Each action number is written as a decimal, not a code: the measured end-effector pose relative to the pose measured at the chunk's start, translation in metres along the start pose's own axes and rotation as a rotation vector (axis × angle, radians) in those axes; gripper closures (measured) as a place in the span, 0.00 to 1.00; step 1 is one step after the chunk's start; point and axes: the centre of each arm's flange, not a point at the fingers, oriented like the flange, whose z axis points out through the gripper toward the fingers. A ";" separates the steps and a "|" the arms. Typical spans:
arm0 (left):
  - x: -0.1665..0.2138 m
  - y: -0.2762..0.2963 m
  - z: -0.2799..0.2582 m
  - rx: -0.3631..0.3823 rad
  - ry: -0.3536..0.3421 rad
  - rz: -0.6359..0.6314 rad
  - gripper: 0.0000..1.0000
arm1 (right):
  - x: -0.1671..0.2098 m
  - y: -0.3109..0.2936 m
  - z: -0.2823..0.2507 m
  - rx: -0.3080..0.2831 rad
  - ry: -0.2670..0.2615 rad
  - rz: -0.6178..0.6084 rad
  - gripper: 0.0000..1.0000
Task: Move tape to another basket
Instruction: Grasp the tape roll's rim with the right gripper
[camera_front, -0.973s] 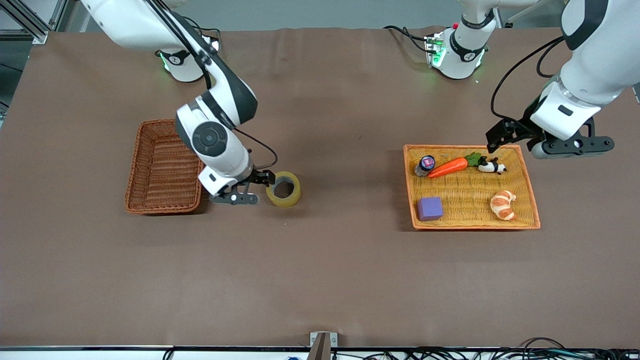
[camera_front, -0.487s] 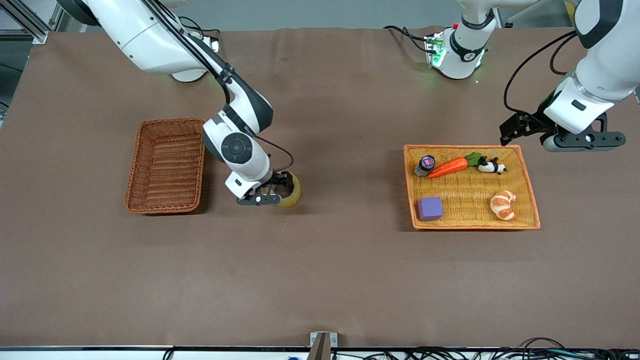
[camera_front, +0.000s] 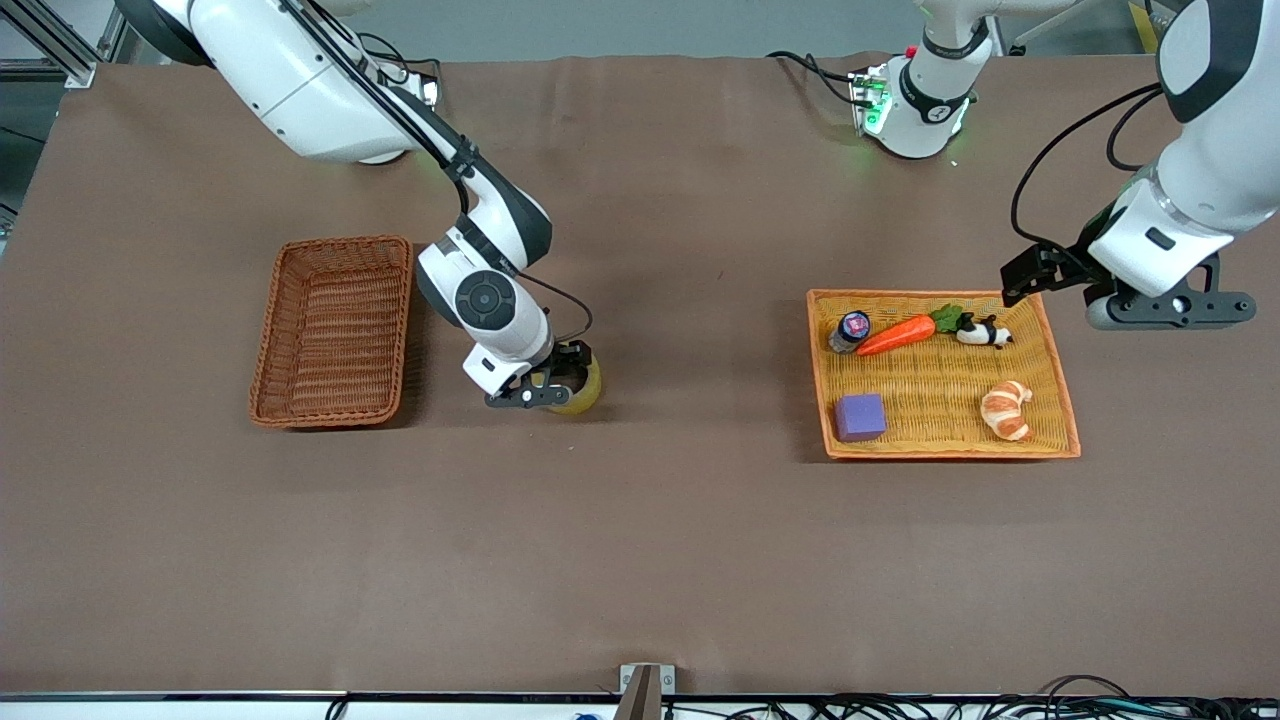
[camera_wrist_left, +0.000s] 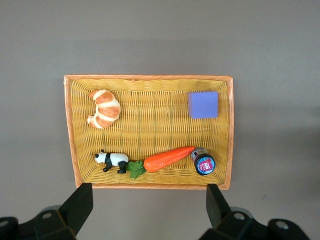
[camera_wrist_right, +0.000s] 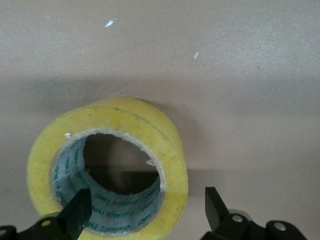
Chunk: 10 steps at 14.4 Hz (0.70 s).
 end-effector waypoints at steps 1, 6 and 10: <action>0.001 0.000 0.002 0.000 -0.004 -0.001 0.00 | 0.000 0.001 0.003 0.001 -0.001 0.003 0.00; 0.003 0.000 0.002 0.000 0.003 0.000 0.00 | 0.002 0.005 0.013 0.003 -0.008 0.073 0.47; 0.006 -0.001 -0.004 0.023 0.037 0.006 0.00 | 0.009 0.017 0.013 -0.004 -0.011 0.146 0.78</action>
